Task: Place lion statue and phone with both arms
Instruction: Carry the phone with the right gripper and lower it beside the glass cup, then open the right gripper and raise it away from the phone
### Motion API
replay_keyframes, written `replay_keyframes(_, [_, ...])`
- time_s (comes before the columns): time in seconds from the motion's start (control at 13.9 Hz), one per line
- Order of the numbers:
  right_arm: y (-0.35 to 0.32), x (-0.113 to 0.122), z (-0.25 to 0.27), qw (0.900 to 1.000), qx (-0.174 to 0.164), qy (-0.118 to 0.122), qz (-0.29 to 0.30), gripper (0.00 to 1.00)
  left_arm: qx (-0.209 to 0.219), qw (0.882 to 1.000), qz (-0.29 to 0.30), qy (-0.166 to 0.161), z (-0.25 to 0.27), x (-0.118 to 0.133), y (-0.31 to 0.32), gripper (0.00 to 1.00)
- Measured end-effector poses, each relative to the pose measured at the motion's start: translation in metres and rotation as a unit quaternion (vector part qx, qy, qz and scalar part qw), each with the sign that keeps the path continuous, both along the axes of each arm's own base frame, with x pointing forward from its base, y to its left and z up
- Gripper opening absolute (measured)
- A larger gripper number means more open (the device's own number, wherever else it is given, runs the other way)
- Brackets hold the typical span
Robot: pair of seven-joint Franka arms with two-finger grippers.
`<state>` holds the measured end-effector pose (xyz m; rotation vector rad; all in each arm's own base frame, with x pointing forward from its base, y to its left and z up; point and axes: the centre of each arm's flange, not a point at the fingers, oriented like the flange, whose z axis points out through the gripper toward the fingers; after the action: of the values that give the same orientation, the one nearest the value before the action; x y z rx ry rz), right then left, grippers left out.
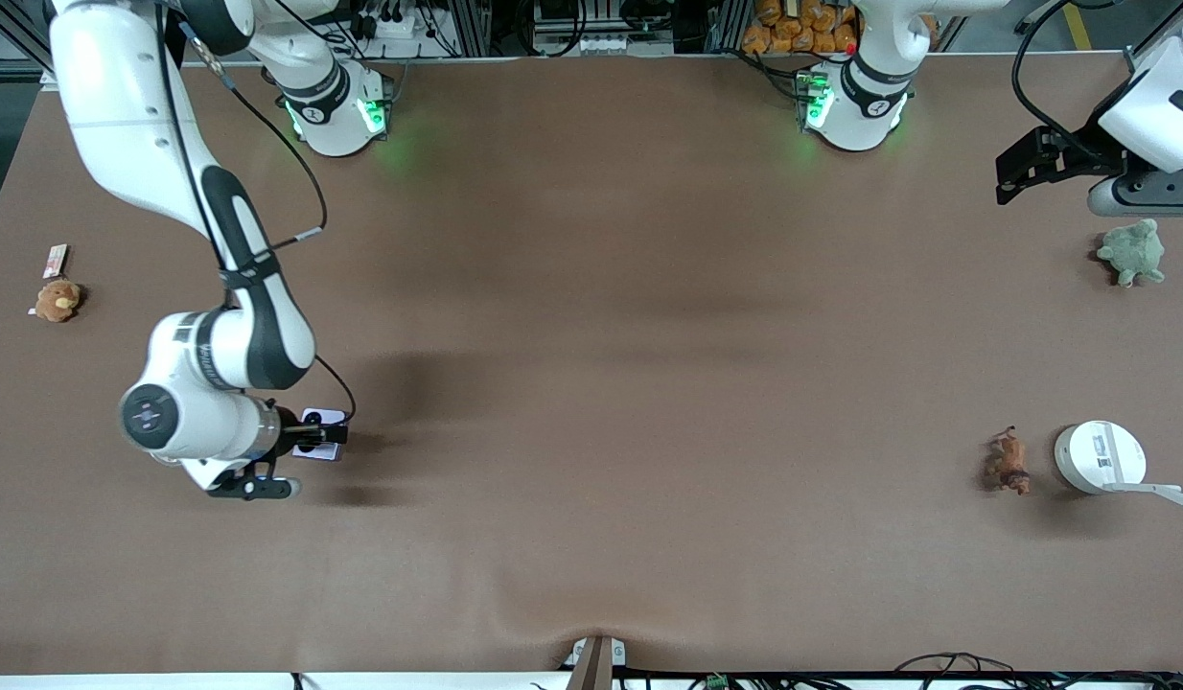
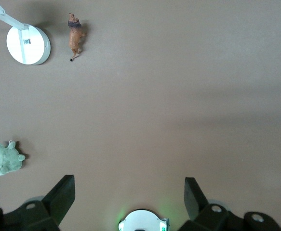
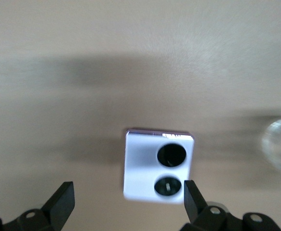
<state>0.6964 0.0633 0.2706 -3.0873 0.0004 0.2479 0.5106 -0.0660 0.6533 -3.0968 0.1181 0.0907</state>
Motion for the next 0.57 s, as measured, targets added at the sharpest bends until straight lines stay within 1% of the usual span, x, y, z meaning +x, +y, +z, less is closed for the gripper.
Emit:
replay_keyframes(0.22, [-0.001,0.015,0.083,1.000,-0.025,0.002,0.019,1.00,0.000,1.000,-0.001,0.000,-0.001,0.000,0.000,1.00])
replay_keyframes(0.36, [0.000,0.017,0.128,0.999,-0.027,0.005,0.022,1.00,0.000,1.000,-0.001,0.001,-0.001,0.001,0.000,1.00])
replay_keyframes(0.43, [0.001,0.017,0.153,0.999,-0.024,-0.005,0.022,1.00,0.000,1.000,-0.001,0.001,-0.001,0.001,0.000,1.00])
replay_keyframes(0.57, [0.003,0.013,0.214,0.999,-0.007,-0.043,0.021,1.00,0.000,1.000,-0.001,0.002,-0.002,0.001,0.001,1.00])
